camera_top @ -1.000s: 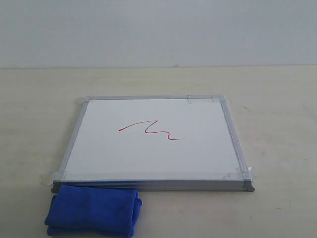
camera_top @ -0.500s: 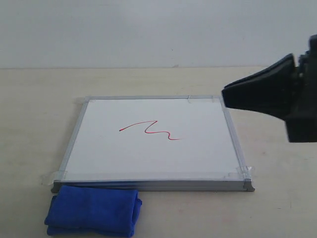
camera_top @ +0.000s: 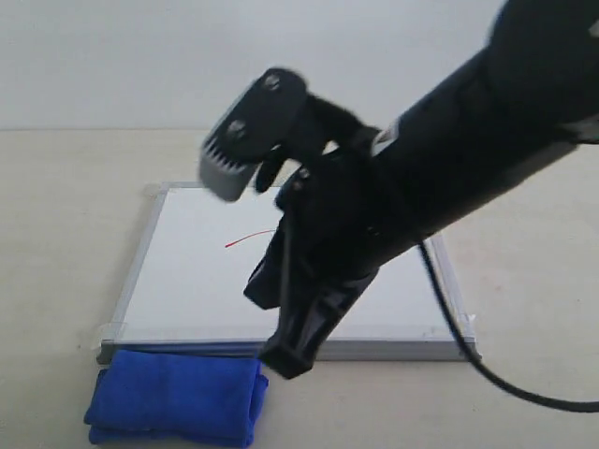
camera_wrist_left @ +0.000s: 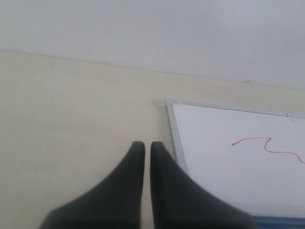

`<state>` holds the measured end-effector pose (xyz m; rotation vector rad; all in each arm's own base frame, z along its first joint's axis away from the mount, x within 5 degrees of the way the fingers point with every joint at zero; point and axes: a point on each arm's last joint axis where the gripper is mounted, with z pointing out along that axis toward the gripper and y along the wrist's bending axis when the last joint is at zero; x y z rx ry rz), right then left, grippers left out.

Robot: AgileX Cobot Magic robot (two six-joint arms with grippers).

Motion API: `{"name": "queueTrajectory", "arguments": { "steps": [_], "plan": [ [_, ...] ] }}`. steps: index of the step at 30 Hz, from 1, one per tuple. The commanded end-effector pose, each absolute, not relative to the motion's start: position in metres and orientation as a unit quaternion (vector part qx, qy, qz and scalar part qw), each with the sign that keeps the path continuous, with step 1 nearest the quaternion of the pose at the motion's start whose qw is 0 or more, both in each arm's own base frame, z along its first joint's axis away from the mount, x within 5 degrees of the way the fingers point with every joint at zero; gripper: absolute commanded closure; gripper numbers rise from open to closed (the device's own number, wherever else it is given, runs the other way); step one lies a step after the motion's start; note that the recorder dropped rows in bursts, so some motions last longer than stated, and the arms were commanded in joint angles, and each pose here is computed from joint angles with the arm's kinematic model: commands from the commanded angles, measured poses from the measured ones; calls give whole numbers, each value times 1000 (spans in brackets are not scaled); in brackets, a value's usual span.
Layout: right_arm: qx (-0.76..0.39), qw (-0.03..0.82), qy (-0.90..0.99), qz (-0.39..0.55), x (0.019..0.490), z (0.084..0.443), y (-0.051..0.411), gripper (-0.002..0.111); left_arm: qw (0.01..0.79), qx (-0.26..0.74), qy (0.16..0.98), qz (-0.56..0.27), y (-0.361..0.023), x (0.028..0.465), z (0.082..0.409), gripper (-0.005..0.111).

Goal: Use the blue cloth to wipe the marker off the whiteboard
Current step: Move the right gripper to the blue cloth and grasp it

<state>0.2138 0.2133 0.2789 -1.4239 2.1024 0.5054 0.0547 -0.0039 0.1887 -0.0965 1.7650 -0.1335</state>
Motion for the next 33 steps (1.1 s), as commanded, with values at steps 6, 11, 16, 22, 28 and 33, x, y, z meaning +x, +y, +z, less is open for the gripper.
{"name": "queueTrajectory", "arguments": {
  "steps": [6,11,16,22,28,33],
  "plan": [
    [-595,214,764,125,212,258,292,83,632,-40,772,-54,-4,55,187,102],
    [-561,211,789,134,217,244,320,51,632,-40,772,-54,-4,55,187,102],
    [-547,185,808,116,226,211,328,50,632,-40,772,-54,-4,55,187,102],
    [-558,156,810,89,232,181,331,50,632,-40,772,-54,-4,55,187,102],
    [-557,152,813,77,237,157,336,50,632,-40,772,-54,-4,55,187,102],
    [-550,153,817,78,241,142,340,50,632,-40,772,-54,-4,55,187,102]
  ]
}}
